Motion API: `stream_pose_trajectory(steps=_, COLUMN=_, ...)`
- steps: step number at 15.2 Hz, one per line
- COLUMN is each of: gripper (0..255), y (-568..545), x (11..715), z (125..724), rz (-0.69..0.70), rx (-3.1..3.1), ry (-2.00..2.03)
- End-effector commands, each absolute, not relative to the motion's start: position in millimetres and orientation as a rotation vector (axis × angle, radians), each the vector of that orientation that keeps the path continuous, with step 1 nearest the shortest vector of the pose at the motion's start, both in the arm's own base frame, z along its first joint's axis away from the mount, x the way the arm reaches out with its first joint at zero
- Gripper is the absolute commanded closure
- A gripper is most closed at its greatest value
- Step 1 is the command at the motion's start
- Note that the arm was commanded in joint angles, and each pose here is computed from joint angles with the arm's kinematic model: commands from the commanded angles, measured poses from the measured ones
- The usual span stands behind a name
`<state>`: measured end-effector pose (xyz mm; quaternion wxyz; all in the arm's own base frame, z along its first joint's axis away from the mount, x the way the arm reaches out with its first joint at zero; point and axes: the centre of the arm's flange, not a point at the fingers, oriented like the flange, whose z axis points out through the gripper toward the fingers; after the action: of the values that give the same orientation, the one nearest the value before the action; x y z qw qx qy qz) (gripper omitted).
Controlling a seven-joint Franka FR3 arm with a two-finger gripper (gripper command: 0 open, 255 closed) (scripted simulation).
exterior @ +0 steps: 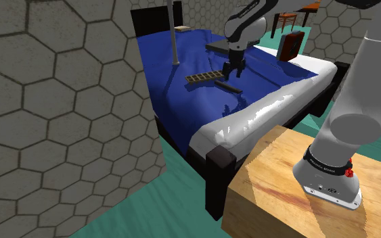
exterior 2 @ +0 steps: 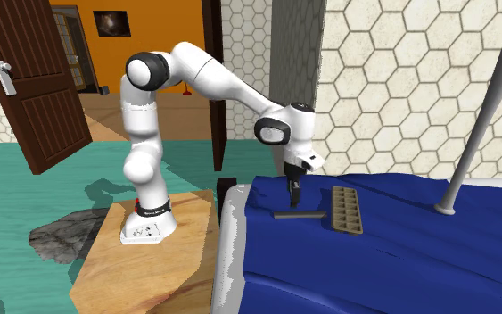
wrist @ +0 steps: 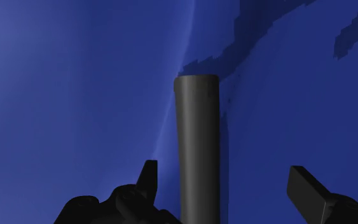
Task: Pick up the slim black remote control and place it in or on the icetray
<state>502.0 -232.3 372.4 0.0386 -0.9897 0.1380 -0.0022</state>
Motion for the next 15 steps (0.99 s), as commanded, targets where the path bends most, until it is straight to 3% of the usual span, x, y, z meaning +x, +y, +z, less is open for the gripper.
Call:
stream_pose_trajectory(steps=1, gripper=0, y=-247.7, x=513.2, z=354.5, rz=-0.003, rx=-3.029, ry=0.431)
stream_pose_trajectory(steps=15, gripper=0, y=-244.5, x=513.8, z=314.7, rz=-0.003, rx=-3.029, ry=0.431)
